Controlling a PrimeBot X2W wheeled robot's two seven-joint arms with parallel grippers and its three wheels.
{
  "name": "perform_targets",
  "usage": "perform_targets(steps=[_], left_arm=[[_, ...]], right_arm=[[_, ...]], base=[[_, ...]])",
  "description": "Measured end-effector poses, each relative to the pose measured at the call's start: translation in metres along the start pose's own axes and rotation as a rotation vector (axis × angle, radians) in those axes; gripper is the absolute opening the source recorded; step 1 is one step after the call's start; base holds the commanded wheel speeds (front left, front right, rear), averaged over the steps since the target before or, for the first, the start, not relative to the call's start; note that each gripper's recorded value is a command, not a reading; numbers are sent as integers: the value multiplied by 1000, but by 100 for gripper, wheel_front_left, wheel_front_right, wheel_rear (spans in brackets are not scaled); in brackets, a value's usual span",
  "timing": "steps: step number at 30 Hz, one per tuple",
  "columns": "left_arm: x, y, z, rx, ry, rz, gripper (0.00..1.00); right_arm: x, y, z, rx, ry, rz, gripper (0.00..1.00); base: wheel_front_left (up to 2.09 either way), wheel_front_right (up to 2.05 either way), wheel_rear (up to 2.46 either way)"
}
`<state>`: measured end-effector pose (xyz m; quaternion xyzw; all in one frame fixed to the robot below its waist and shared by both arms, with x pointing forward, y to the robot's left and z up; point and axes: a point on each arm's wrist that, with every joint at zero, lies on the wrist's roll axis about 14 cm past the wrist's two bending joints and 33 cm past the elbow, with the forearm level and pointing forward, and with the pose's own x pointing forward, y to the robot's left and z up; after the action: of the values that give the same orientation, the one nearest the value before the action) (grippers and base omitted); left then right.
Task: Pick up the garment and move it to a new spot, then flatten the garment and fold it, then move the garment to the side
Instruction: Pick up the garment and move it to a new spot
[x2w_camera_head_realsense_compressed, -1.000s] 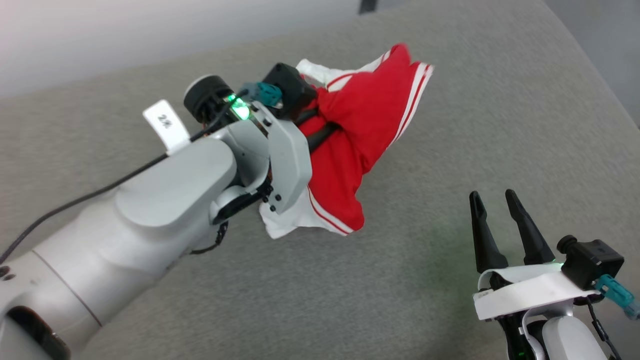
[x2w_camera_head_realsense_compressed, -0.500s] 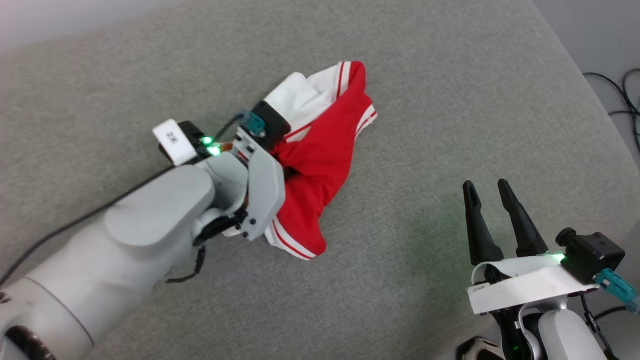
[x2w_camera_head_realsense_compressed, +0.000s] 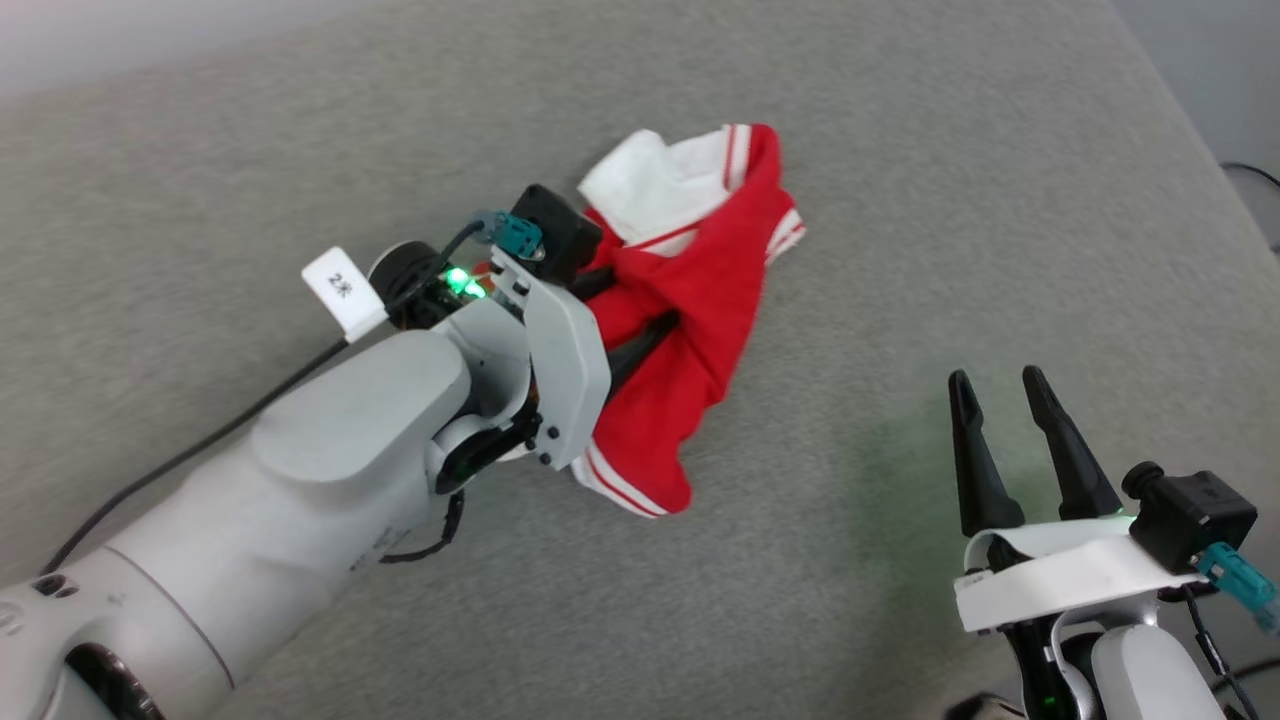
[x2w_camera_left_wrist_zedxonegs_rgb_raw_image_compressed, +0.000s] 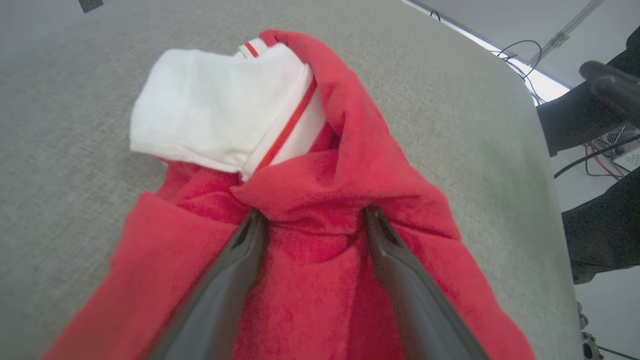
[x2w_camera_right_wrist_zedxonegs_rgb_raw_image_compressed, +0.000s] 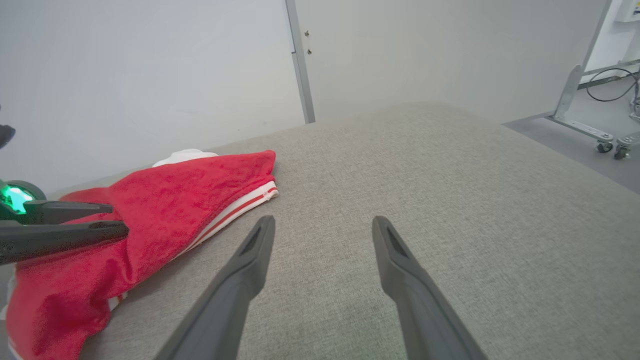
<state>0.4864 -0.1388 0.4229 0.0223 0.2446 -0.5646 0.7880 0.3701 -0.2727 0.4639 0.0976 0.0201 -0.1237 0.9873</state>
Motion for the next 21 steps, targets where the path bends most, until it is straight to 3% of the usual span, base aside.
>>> perform_targets(steps=[5, 8, 12, 18, 21], left_arm=[[-28, 5, 32, -27, -164, 50, 100], [-54, 9, 39, -103, -262, 103, 100], [-99, 29, 14, -181, -302, 240, 100], [-180, 53, -45, -423, -364, 498, 100], [-225, 62, -67, -486, -417, 634, 100]], right_arm=[[4, 16, -5, -31, 10, 55, 100], [6, 30, -10, -38, 19, 99, 100], [5, 50, -17, -35, 34, 166, 100], [1, 75, -21, -32, 46, 254, 100], [-2, 79, -23, -31, 51, 275, 100]], base=[[0, 0, 0], [0, 0, 0], [0, 0, 0], [0, 0, 0], [0, 0, 0]])
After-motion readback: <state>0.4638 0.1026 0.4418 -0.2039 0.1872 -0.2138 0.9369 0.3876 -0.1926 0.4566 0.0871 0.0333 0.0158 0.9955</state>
